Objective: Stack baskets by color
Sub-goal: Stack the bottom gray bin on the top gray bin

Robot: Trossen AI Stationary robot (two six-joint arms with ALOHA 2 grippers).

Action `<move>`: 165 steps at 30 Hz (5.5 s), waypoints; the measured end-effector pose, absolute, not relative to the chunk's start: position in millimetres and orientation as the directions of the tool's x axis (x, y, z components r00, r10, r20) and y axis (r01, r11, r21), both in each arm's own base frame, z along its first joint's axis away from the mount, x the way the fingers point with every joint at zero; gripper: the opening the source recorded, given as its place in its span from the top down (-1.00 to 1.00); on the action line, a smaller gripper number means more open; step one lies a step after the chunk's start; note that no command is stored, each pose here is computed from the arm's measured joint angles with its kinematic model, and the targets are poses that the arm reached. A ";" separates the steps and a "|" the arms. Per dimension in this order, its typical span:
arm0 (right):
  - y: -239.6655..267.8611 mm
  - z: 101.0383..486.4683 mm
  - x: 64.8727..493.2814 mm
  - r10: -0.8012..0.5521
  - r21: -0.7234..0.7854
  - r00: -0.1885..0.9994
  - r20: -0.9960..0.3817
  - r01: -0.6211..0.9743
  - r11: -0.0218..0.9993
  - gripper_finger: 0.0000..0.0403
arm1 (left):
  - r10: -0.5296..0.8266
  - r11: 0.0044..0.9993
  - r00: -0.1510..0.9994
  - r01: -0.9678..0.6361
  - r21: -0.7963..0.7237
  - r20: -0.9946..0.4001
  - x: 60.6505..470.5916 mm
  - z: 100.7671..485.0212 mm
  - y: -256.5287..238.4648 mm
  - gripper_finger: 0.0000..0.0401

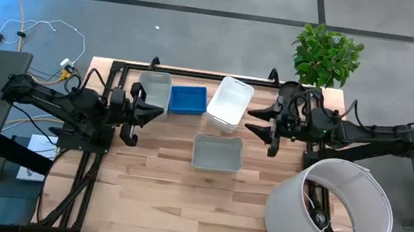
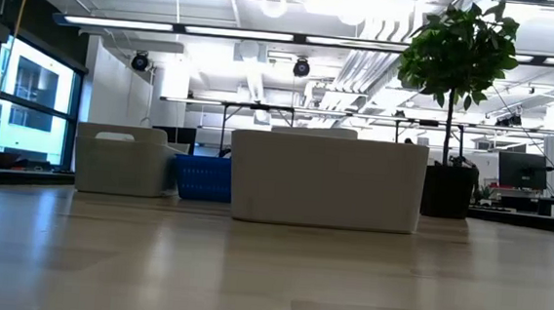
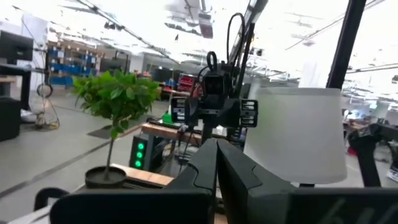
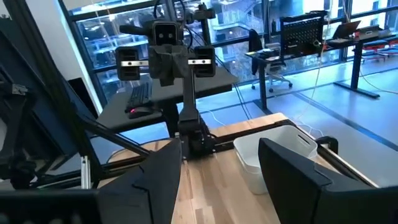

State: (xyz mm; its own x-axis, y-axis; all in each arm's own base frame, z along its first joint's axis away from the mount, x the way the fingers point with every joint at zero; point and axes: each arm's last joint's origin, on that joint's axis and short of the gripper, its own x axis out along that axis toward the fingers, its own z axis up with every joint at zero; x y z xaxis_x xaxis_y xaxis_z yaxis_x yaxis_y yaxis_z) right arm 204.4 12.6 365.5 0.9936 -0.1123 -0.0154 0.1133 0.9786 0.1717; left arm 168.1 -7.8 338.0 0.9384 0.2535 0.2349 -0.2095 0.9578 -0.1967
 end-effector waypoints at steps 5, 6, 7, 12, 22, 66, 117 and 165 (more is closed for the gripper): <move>13.4 365.6 204.8 -0.091 0.172 0.996 -0.014 0.092 0.981 0.00 | 0.255 0.961 0.938 -0.219 -0.171 0.234 168.2 337.9 -7.8 1.00; 13.3 365.7 204.7 -0.091 0.172 0.996 -0.013 0.092 0.981 0.00 | 0.255 0.961 0.938 -0.219 -0.171 0.233 168.2 337.8 -7.8 1.00; 13.3 365.8 204.6 -0.090 0.172 0.996 -0.012 0.091 0.981 0.00 | 0.255 0.961 0.938 -0.219 -0.170 0.233 168.4 337.7 -7.8 1.00; 13.3 365.8 204.5 -0.090 0.175 0.996 -0.013 0.091 0.980 0.00 | 0.256 0.961 0.938 -0.221 -0.168 0.232 168.4 337.6 -7.8 1.00; 12.2 366.0 204.2 -0.128 0.206 0.992 -0.012 0.128 0.970 0.00 | 0.334 0.938 0.942 -0.328 -0.115 0.028 200.4 344.4 -8.9 0.66; 11.1 359.5 204.3 -0.167 0.231 0.983 -0.075 0.180 0.956 0.00 | 0.262 0.476 0.501 -0.811 -0.341 -0.825 325.3 180.1 -16.6 0.51; 10.3 357.5 204.1 -0.194 0.231 0.976 -0.094 0.211 0.950 0.00 | 0.845 0.254 0.335 -0.937 -0.238 -0.418 103.3 355.5 59.9 1.00; 11.9 345.0 223.1 -0.198 0.262 0.970 -0.144 0.230 0.937 0.00 | 0.730 0.682 0.176 -0.243 0.690 -0.660 161.7 395.7 117.7 1.00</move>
State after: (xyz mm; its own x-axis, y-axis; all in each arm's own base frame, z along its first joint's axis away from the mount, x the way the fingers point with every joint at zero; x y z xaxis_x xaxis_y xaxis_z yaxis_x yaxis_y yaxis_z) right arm 223.1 11.9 345.0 0.9696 -0.1979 -0.1437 0.2302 0.9372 0.2619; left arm 161.7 117.7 395.7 0.1759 0.7302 -0.6602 -0.2428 0.6821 0.6897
